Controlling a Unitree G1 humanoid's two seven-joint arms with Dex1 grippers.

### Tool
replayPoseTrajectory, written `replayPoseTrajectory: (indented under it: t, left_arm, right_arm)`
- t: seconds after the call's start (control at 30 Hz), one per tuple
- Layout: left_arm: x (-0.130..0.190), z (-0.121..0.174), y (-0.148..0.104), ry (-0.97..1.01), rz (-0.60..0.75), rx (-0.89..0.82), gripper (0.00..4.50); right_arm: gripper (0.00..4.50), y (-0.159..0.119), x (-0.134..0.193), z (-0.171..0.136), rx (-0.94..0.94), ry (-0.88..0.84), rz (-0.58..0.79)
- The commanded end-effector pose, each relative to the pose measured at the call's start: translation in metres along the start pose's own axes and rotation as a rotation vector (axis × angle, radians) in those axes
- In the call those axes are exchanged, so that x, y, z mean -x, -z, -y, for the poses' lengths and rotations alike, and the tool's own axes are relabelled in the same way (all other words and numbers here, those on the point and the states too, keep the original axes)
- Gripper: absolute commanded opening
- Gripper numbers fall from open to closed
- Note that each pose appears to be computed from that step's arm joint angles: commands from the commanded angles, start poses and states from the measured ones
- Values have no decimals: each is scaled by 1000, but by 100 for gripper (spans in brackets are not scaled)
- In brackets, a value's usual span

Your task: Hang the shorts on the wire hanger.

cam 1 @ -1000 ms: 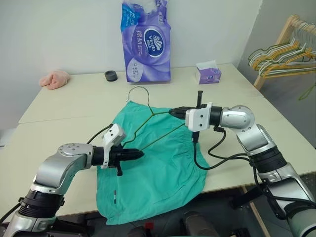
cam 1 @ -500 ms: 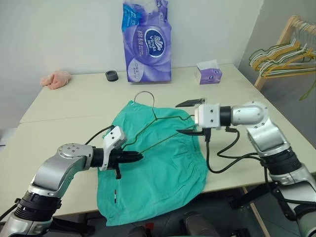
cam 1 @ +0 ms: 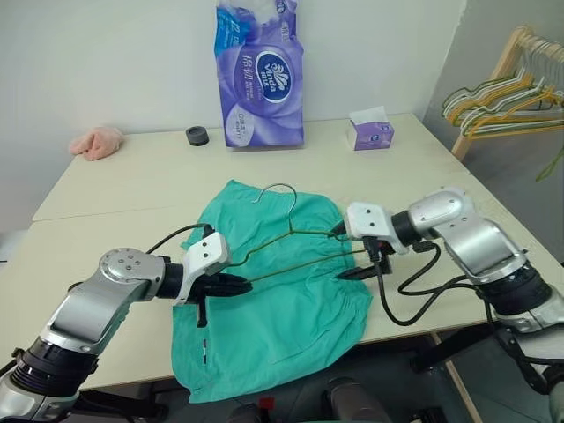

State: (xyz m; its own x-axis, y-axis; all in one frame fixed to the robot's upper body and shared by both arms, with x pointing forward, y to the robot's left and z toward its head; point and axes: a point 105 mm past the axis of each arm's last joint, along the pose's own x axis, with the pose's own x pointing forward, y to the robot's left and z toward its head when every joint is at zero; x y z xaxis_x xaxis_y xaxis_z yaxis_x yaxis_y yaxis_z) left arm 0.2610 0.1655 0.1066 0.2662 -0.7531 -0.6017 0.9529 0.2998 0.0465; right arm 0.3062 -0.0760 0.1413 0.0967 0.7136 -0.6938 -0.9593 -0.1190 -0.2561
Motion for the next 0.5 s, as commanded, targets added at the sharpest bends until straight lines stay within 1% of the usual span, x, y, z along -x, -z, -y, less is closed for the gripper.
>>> replayPoseTrajectory:
  t: [0.03,0.1,0.17,0.47,0.5]
  left_arm:
    - [3,0,-10,-6,-3,-76,0]
    - [3,1,-10,-6,-8,-84,0]
    - [3,2,-10,-6,-9,-87,0]
    - [3,4,-9,1,-18,-100,0]
    - [3,4,-9,2,-19,-101,0]
  right_arm:
    - [431,-6,1,3,29,-16,-14]
    - [393,-4,-1,1,25,-32,-27]
    - [327,-2,-2,0,20,-45,-33]
    - [6,-1,-6,-3,4,-59,-33]
    - [2,-1,-6,-4,1,-61,-33]
